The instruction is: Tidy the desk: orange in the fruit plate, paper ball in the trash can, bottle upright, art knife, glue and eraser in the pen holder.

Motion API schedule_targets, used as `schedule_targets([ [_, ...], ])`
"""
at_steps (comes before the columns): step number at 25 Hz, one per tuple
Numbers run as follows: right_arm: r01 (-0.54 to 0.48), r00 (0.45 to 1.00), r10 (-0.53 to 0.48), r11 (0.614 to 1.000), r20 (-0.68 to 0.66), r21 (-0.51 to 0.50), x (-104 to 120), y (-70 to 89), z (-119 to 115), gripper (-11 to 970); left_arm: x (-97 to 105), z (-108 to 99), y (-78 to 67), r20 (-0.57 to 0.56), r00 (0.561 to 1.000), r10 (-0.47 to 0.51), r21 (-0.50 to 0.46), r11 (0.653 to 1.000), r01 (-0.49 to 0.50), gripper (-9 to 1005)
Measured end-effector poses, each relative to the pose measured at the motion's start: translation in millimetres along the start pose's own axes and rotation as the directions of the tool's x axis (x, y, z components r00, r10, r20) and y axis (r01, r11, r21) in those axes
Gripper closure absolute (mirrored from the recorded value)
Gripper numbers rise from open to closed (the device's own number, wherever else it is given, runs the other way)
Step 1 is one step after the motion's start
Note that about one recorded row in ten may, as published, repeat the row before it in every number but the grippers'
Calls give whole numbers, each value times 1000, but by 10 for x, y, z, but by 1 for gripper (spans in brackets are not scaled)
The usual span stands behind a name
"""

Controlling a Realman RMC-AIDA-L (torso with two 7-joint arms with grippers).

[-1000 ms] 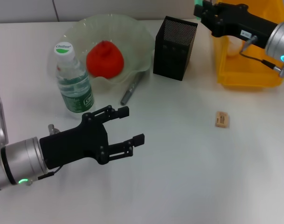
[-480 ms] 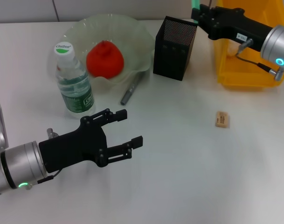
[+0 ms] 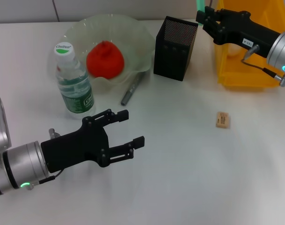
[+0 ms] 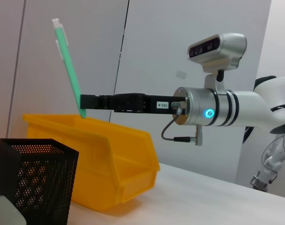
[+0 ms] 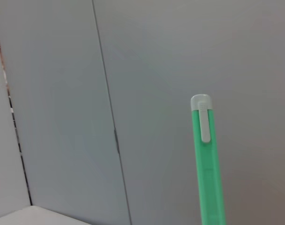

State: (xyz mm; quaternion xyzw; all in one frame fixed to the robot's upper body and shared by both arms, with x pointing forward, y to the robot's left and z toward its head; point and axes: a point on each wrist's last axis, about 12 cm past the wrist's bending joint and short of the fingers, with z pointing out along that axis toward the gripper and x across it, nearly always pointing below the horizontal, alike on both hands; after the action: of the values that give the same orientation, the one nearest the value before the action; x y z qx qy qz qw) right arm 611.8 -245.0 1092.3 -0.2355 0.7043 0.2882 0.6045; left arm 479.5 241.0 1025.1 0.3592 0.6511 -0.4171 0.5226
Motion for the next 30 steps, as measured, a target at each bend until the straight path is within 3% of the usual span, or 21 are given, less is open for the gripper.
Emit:
schedule_targets([
  [4, 1, 1000, 0, 1000, 30, -12, 15, 21, -64, 781, 1, 3, -2, 1, 1000, -4, 0, 1000, 4, 200],
  [7, 24, 995, -23, 1000, 97, -16, 58, 67, -177, 781, -44, 21, -10, 75, 997, -27, -23, 999, 29, 200],
  [18, 94, 975, -83, 994, 204, -48, 535, 472, -620, 780, -67, 94, -49, 203, 979, -7, -104, 994, 29, 201],
  [30, 94, 980, -84, 994, 180, -47, 857, 872, -620, 781, -221, 319, -25, 282, 959, -22, -83, 995, 47, 201],
])
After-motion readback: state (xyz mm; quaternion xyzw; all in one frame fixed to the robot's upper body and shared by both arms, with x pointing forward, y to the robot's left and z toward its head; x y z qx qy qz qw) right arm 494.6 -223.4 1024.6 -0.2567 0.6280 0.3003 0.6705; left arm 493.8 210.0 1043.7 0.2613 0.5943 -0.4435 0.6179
